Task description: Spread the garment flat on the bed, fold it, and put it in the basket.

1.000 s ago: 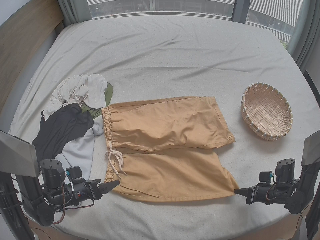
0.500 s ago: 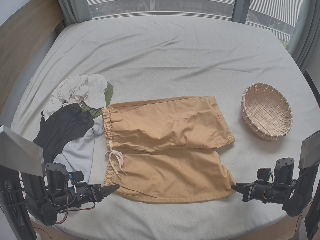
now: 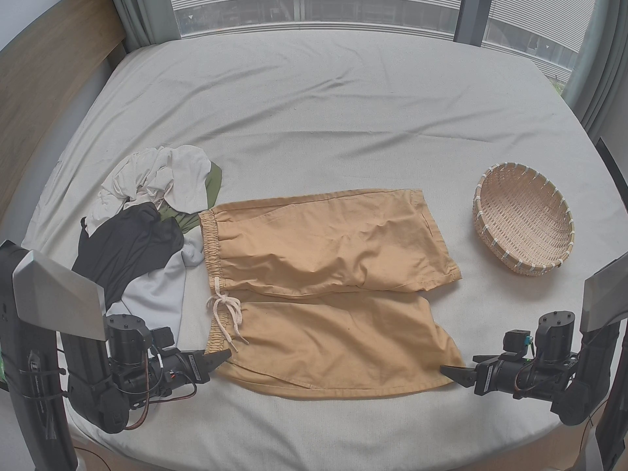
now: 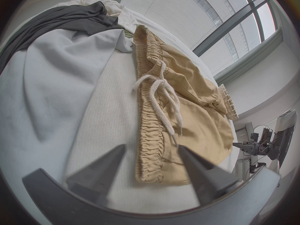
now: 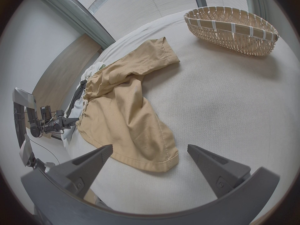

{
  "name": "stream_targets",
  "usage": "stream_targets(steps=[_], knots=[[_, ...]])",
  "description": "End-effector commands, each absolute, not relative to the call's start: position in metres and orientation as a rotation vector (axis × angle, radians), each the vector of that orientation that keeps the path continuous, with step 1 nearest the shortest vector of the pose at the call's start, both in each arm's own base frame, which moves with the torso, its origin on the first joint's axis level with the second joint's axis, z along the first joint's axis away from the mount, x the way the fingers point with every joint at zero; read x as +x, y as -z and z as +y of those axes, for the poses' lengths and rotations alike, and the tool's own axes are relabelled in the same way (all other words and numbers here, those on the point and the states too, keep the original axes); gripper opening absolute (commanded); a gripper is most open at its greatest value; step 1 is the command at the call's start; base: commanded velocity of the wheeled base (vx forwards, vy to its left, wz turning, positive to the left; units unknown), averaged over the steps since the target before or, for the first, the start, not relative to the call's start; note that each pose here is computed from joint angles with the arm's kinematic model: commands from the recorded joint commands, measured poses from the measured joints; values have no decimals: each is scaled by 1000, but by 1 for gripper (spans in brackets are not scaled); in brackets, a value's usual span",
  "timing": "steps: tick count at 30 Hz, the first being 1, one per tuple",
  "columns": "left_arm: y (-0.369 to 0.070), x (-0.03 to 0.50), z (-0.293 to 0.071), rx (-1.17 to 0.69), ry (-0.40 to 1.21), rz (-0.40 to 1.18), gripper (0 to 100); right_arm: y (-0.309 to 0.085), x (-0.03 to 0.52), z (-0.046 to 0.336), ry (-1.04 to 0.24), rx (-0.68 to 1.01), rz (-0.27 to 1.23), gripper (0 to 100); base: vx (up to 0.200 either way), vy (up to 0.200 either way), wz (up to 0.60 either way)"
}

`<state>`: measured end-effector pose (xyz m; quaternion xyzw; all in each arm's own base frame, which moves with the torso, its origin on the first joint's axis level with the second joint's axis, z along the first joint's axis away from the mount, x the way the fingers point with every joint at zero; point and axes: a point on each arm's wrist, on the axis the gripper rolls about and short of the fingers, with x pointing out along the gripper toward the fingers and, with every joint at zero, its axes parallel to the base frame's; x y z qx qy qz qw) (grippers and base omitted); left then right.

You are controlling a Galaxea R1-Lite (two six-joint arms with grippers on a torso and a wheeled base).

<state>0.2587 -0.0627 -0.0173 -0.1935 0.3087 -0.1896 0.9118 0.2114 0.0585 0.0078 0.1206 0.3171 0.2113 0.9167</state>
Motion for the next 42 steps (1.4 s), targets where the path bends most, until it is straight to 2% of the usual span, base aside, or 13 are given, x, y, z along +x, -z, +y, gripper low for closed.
stream_targets(steps=[1, 11, 20, 26, 27, 33, 34, 38, 42], knots=[[21, 258, -64, -397, 393, 649, 0, -7, 207, 58, -435, 248, 670, 100, 0, 0, 0], [7, 212, -36, -318, 446, 726, 0, -6, 207, 57, -430, 249, 671, 100, 0, 0, 0], [14, 213, -22, -333, 381, 746, 0, -6, 208, 57, -427, 254, 673, 100, 0, 0, 0], [13, 213, -27, -315, 419, 742, 0, -5, 208, 55, -423, 258, 676, 100, 0, 0, 0], [13, 213, -29, -312, 423, 741, 100, -5, 208, 55, -421, 259, 677, 100, 0, 0, 0], [2, 213, -32, -310, 441, 695, 100, -10, 219, 58, -421, 306, 633, 100, 0, 0, 0], [-9, 213, -31, -318, 442, 645, 100, -14, 224, 63, -411, 405, 624, 100, 0, 0, 0], [-32, 213, -33, -335, 473, 543, 100, -23, 234, 71, -405, 563, 603, 100, 0, 0, 0], [-43, 210, -45, -337, 552, 510, 100, -21, 241, 77, -417, 605, 606, 100, 0, 0, 0]])
